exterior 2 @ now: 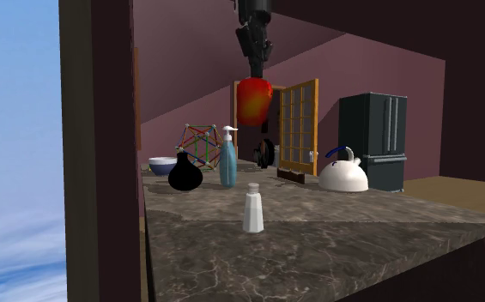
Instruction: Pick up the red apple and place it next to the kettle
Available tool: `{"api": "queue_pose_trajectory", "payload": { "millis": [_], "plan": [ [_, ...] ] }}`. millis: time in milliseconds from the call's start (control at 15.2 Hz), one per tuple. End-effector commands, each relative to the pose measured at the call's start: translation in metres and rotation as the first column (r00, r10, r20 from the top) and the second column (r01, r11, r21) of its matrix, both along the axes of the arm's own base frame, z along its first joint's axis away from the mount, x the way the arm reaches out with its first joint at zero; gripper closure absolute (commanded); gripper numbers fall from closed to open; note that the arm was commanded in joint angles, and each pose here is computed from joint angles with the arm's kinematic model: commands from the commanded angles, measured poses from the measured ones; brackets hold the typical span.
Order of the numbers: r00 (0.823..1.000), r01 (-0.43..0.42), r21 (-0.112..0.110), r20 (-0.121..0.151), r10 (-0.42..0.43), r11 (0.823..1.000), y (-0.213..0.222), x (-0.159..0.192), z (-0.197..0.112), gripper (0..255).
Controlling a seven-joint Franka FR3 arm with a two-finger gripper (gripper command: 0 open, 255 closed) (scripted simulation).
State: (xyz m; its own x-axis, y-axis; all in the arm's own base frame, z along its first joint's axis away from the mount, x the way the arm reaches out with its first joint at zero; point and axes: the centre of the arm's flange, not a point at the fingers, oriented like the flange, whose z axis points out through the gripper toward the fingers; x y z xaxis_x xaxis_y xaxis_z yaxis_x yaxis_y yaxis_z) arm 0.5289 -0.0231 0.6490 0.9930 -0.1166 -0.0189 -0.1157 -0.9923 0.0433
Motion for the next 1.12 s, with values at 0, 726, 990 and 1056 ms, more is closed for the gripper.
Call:
{"api": "queue_pose_trajectory", "payload": {
  "millis": [0, 726, 990, 1056],
  "plan": [
    [1.0, -0.001, 0.001, 0.0, 0.001, 1.0, -0.023, -0.015, 0.001, 255],
    [1.0, -0.001, 0.001, 0.0, 0.001, 1.0, -0.138, -0.104, 0.001, 255],
    [1.0, -0.001, 0.001, 0.0, 0.001, 1.0, -0.18, -0.136, 0.001, 255],
    [1.0, -0.001, 0.001, 0.0, 0.001, 1.0, -0.19, -0.144, 0.001, 255]
  ]
}}
